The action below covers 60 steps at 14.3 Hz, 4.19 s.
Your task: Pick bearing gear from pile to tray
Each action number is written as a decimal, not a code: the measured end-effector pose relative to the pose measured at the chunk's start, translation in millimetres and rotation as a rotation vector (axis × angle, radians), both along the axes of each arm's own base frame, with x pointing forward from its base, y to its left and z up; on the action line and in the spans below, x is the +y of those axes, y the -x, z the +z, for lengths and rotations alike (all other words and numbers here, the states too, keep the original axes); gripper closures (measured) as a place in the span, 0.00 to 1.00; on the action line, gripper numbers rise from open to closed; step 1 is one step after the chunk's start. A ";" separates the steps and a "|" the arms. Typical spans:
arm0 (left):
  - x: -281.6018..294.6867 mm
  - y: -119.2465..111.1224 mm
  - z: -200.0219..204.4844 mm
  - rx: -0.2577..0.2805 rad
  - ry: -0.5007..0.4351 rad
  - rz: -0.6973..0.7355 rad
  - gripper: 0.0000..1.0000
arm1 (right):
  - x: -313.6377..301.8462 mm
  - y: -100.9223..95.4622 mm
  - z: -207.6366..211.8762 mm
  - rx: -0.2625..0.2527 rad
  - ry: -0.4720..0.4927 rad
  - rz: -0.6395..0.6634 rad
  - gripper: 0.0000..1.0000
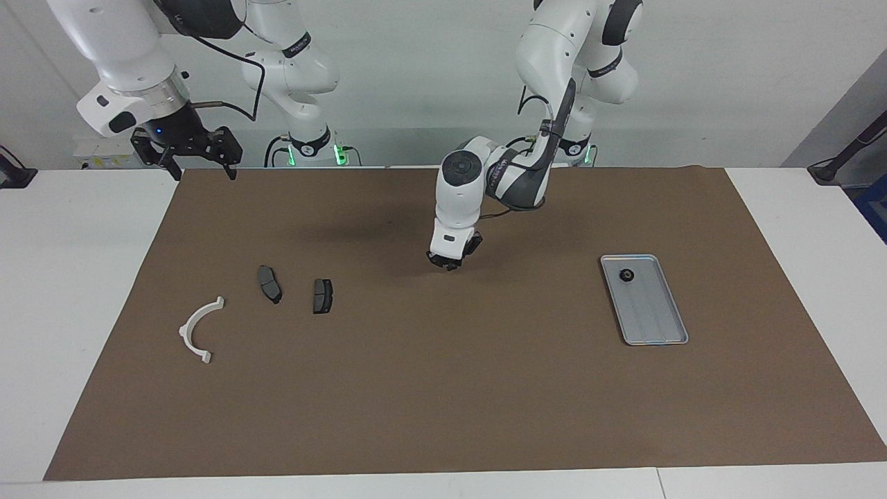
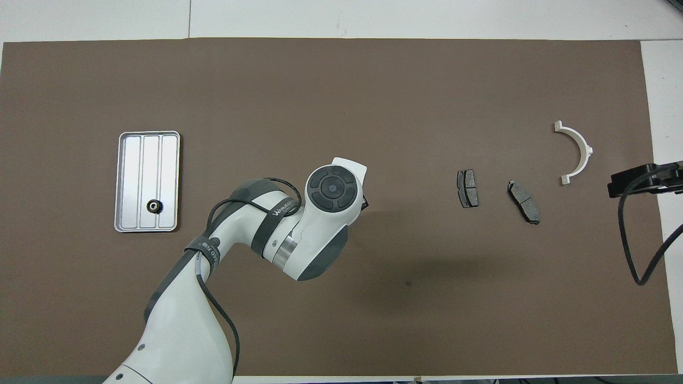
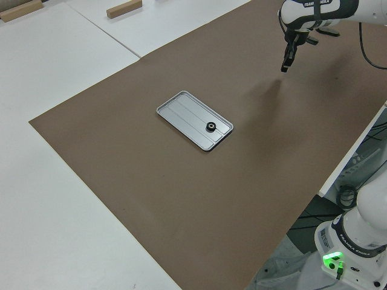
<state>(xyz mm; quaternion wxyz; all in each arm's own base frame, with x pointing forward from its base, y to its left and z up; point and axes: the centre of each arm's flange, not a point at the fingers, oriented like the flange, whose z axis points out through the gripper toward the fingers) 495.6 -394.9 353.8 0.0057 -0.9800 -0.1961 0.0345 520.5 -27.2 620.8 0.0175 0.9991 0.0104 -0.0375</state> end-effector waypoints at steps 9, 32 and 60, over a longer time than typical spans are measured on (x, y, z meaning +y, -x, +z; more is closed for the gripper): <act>200.7 -71.3 69.6 0.035 0.019 -0.138 0.77 | 0.0 0.1 -0.7 0.001 0.000 0.000 0.00; 415.6 -117.7 -27.5 -0.085 0.026 -0.326 0.77 | 0.0 1.3 -2.1 0.005 0.000 0.000 0.00; 418.3 -84.8 157.1 -0.032 0.019 -0.339 0.00 | 0.4 1.4 -2.4 0.006 0.000 0.001 0.00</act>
